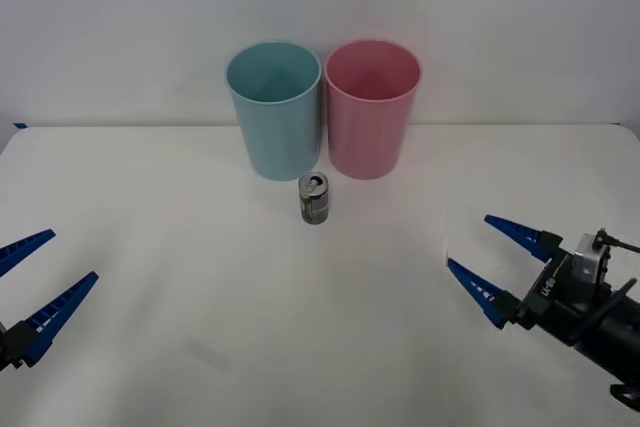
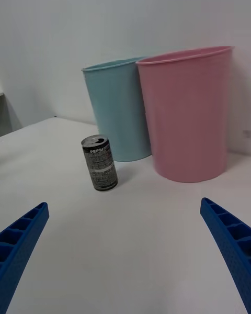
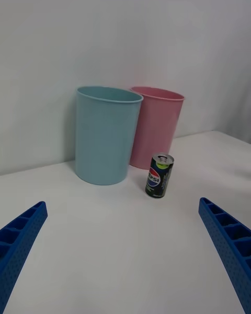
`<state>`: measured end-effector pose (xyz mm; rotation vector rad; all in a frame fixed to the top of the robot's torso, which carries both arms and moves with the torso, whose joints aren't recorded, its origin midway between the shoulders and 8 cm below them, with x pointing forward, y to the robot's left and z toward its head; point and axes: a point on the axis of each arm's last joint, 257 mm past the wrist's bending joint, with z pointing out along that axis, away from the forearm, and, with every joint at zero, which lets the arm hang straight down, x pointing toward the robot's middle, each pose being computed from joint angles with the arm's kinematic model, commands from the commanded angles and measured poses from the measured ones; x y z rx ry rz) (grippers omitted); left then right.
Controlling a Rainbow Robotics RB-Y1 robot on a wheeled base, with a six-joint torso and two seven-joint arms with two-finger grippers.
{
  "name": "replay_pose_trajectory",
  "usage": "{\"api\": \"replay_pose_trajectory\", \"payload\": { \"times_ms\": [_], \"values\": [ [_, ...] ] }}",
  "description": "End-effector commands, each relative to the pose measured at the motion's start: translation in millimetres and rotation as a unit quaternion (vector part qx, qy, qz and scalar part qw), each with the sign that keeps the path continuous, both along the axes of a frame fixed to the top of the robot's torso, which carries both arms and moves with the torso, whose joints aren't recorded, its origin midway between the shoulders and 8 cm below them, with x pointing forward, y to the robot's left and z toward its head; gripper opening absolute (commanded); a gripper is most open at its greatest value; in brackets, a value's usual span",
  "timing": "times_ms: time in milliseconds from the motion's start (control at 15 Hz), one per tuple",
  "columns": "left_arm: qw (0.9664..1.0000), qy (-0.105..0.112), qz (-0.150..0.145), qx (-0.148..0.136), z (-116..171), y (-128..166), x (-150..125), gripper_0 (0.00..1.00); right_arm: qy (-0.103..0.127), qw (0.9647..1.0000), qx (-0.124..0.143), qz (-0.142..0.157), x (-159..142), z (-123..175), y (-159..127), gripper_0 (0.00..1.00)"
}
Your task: Grasp the object on the table and drop it into the matching bin: aluminum can to the light blue bin, PET bottle to the pink bin.
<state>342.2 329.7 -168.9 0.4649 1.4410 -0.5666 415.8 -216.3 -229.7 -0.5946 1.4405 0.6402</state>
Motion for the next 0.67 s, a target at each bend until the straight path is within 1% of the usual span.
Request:
{"api": "replay_pose_trajectory", "payload": {
  "times_ms": [67,133,200,333,400,467,667],
  "values": [
    [1.0,0.0,0.0,0.0,0.0,0.0,0.0,1.0,-0.028,0.9986,-0.034,-0.03,16.9,-6.9,8.8,1.0],
    [1.0,0.0,0.0,0.0,0.0,0.0,0.0,1.0,-0.03,0.998,-0.043,-0.035,20.9,-11.6,15.3,1.0],
    [1.0,0.0,0.0,0.0,0.0,0.0,0.0,1.0,-0.027,0.9979,-0.045,-0.038,23.2,-15.9,21.1,1.0],
    [1.0,0.0,0.0,0.0,0.0,0.0,0.0,1.0,-0.018,0.9981,-0.042,-0.041,29.6,-22.4,39.9,1.0],
    [1.0,0.0,0.0,0.0,0.0,0.0,0.0,1.0,-0.018,0.9981,-0.041,-0.041,32.2,-22.5,46.1,1.0],
    [1.0,0.0,0.0,0.0,0.0,0.0,0.0,1.0,-0.018,0.9983,-0.038,-0.041,34.6,-22.5,54.7,1.0],
    [1.0,0.0,0.0,0.0,0.0,0.0,0.0,1.0,-0.019,0.9985,-0.042,-0.031,43.9,-26.8,71.1,1.0]
  ]
}}
